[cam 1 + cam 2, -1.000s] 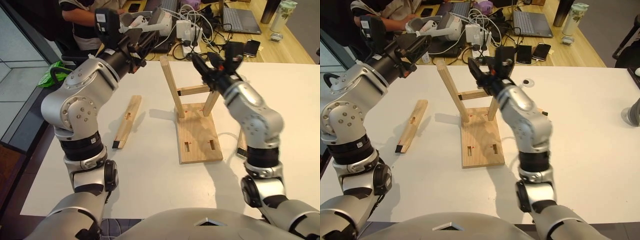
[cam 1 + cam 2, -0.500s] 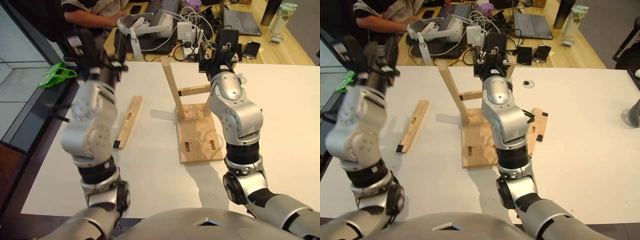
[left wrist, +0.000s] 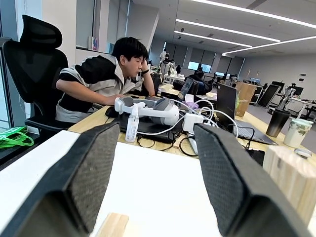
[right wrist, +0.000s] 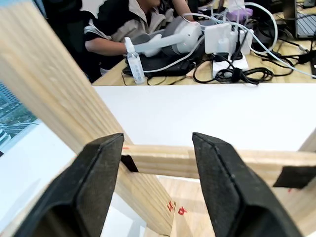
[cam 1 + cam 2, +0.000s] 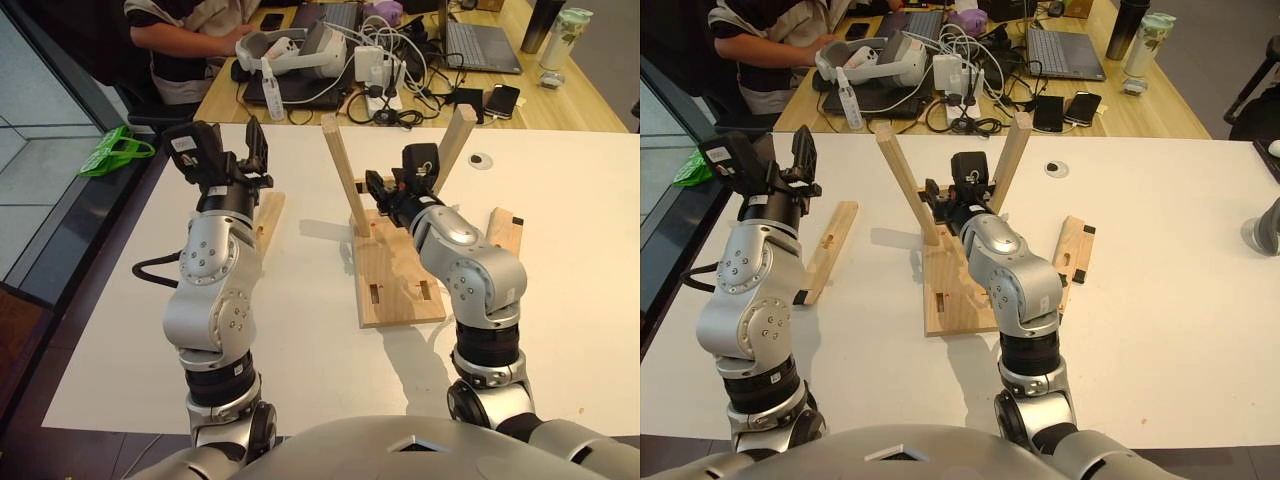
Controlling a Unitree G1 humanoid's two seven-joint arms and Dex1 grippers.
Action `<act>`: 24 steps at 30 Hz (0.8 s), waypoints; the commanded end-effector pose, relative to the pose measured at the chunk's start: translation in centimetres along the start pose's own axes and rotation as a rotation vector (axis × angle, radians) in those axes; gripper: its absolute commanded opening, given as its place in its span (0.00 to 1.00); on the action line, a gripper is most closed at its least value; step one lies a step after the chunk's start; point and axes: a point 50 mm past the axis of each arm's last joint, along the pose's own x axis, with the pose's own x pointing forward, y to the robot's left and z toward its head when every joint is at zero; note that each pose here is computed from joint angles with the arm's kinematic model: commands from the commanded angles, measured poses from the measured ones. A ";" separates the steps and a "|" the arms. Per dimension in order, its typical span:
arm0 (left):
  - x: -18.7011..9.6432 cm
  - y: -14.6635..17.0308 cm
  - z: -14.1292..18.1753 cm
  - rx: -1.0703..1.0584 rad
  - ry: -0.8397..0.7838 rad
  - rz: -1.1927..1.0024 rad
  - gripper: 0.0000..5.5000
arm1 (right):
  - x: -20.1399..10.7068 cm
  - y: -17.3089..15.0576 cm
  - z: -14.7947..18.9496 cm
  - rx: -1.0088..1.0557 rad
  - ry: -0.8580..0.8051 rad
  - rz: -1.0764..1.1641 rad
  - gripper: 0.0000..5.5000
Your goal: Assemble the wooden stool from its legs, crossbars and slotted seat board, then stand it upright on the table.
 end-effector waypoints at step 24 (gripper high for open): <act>3.0 2.2 0.1 0.025 0.238 0.221 0.51 | -0.1 -16.6 3.4 0.222 -0.185 -0.463 0.47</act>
